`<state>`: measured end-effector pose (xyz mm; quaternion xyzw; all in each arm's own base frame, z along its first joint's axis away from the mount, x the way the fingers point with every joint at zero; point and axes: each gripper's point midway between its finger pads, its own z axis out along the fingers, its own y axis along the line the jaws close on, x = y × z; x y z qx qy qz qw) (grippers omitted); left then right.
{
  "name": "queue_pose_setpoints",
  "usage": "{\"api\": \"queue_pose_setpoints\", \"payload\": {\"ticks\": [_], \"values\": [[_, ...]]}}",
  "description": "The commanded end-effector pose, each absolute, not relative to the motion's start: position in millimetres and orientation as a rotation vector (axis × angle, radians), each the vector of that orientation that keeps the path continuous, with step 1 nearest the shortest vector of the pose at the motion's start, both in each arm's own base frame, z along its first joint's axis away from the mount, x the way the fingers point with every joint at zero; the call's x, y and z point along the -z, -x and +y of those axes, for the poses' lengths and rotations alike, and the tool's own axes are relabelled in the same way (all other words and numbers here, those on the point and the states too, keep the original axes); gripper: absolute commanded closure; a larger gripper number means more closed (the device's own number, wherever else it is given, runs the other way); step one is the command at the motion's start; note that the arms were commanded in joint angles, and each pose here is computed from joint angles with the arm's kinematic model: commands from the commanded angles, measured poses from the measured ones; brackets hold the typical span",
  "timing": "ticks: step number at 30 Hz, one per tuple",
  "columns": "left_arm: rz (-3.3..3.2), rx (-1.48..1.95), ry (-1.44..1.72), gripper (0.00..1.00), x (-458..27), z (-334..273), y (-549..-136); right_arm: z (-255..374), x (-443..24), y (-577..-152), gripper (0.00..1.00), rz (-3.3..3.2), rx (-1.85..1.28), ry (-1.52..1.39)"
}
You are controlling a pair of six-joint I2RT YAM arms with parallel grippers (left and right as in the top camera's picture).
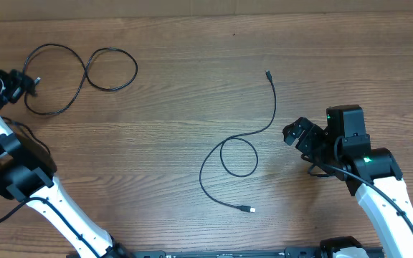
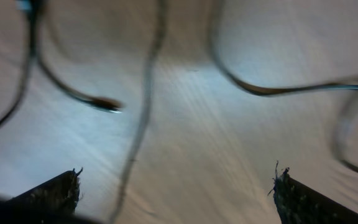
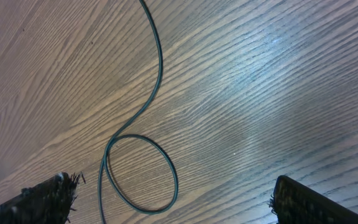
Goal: Untangle cables
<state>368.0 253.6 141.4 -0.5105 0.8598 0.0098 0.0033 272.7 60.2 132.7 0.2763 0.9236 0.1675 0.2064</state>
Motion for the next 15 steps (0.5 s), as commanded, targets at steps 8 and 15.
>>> {"api": "queue_pose_setpoints", "payload": {"ticks": [8,15], "values": [[2.825,-0.371,1.956,0.01,-79,257,-291,63,-142,-277,0.0,2.553,-0.484,-0.748],[2.818,-0.346,2.015,0.0,-77,248,-285,63,-142,-277,0.0,2.553,-0.484,-0.748]]}}
